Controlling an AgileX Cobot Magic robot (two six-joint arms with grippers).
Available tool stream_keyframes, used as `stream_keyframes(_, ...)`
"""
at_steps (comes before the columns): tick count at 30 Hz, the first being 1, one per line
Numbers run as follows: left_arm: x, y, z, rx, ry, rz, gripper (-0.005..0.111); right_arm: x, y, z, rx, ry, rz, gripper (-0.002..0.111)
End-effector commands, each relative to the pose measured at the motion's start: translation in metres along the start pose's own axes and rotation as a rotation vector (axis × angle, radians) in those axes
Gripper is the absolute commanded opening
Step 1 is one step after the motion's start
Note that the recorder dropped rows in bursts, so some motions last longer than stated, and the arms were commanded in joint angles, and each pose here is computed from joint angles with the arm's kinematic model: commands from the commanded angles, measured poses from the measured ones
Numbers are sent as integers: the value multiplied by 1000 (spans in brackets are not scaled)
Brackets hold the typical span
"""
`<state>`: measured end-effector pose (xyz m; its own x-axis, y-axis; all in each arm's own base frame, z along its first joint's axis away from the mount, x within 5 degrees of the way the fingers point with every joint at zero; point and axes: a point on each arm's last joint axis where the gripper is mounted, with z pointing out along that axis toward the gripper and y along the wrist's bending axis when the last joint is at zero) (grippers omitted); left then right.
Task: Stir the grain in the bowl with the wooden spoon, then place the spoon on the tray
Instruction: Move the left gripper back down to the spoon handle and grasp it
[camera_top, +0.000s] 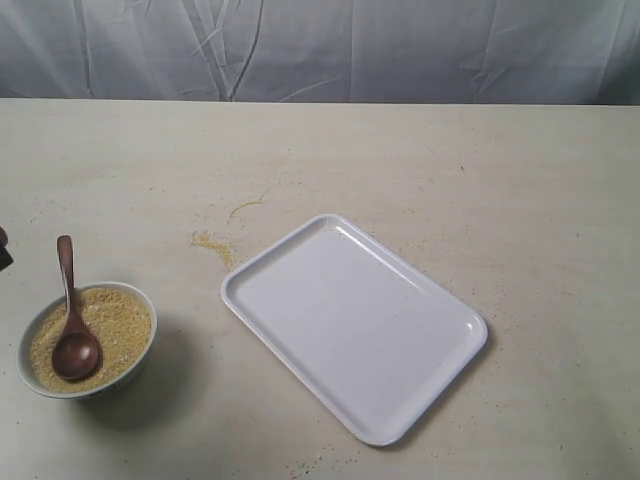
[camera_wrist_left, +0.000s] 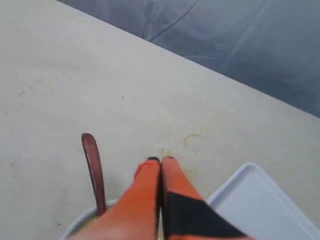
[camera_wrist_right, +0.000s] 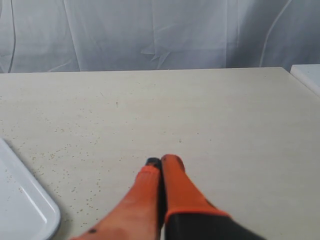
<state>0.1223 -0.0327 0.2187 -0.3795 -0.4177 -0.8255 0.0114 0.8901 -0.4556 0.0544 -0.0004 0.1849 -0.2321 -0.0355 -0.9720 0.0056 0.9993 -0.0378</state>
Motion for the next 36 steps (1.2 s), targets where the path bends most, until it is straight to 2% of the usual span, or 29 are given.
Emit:
stream_keyframes(1,-4,5,-4,-28,-84,-9,0,-1,0,0,-2,-16,-3,0)
stream_keyframes(3,-9,11,-2,-97,-137,-20,0,-1,0,0,-2,-16,-3,0)
stream_keyframes(6,-17,26,2,-282,-236,-74,0,-1,0,0,-2,-16,-3,0)
stream_keyframes(8,-17,29,11,-334,-204,-87,0,-1,0,0,-2,-16,-3,0)
stream_keyframes(12,-14,28,38,-356,-33,-77,0,-1,0,0,-2,-16,-3,0)
stream_keyframes(14,-15,29,53,-339,90,-57,0,-1,0,0,-2,-16,-3,0)
stream_keyframes(17,-21,29,73,-205,300,-23,0,-1,0,0,-2,-16,-3,0)
stream_keyframes(19,-31,37,79,-167,371,-42,0,-1,0,0,-2,-16,-3,0)
stream_keyframes(24,-54,66,79,-271,475,-42,0,-1,0,0,-2,-16,-3,0)
stream_keyframes(27,-60,60,80,-243,506,-8,0,-1,0,0,-2,-16,-3,0)
stream_keyframes(31,-59,30,79,-53,484,83,0,-1,0,0,-2,-16,-3,0)
stream_keyframes(33,-53,20,77,2,451,104,0,-1,0,0,-2,-16,-3,0)
stream_keyframes(36,-44,29,80,-72,425,61,0,-1,0,0,-2,-16,-3,0)
